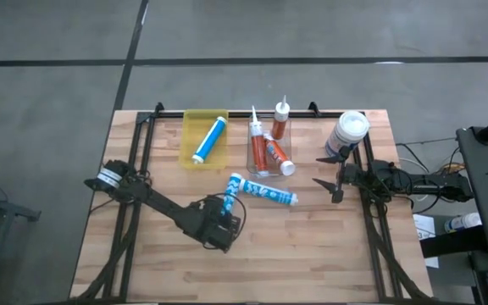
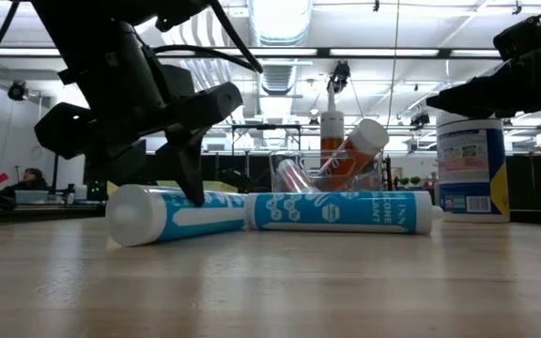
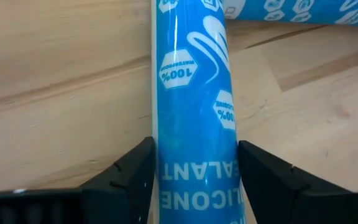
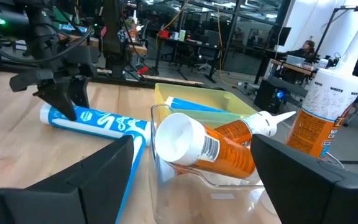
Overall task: Pick & place silicon tubes, Sealant and Lysol wipes
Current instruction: Put the bottom blue sealant into the yellow bin
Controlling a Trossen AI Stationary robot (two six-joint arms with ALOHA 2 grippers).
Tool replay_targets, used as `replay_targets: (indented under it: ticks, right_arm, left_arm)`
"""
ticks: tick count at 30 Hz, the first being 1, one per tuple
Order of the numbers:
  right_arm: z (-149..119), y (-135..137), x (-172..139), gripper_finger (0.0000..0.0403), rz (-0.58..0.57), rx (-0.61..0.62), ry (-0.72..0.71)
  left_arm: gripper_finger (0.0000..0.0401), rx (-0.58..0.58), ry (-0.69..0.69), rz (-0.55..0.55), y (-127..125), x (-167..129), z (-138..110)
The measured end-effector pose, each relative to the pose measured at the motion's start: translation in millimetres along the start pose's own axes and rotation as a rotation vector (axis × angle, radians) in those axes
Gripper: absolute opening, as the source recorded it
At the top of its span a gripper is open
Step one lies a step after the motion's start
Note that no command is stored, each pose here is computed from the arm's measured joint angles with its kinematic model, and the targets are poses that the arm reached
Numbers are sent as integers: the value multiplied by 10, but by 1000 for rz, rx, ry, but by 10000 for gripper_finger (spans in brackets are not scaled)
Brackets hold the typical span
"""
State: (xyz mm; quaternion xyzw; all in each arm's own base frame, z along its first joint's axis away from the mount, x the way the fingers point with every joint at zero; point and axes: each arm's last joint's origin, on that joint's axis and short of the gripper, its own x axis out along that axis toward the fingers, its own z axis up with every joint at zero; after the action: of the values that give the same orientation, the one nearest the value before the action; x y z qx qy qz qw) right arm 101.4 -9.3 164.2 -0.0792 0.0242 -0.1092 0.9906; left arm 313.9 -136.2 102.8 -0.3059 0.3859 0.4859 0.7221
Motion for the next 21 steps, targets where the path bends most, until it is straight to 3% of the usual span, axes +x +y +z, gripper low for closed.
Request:
replay_targets:
  ticks: [6, 11, 21]
  right_arm:
    - [0, 1, 0, 313, 1, 0, 0]
    - [0, 0, 0, 308, 0, 0, 0]
    - [0, 0, 0, 320, 0, 0, 0]
  left_arm:
    - [220, -3, 14, -8, 10, -59, 23]
    - [221, -8, 101, -27, 0, -169, 16]
    - [222, -1, 176, -46, -63, -236, -34]
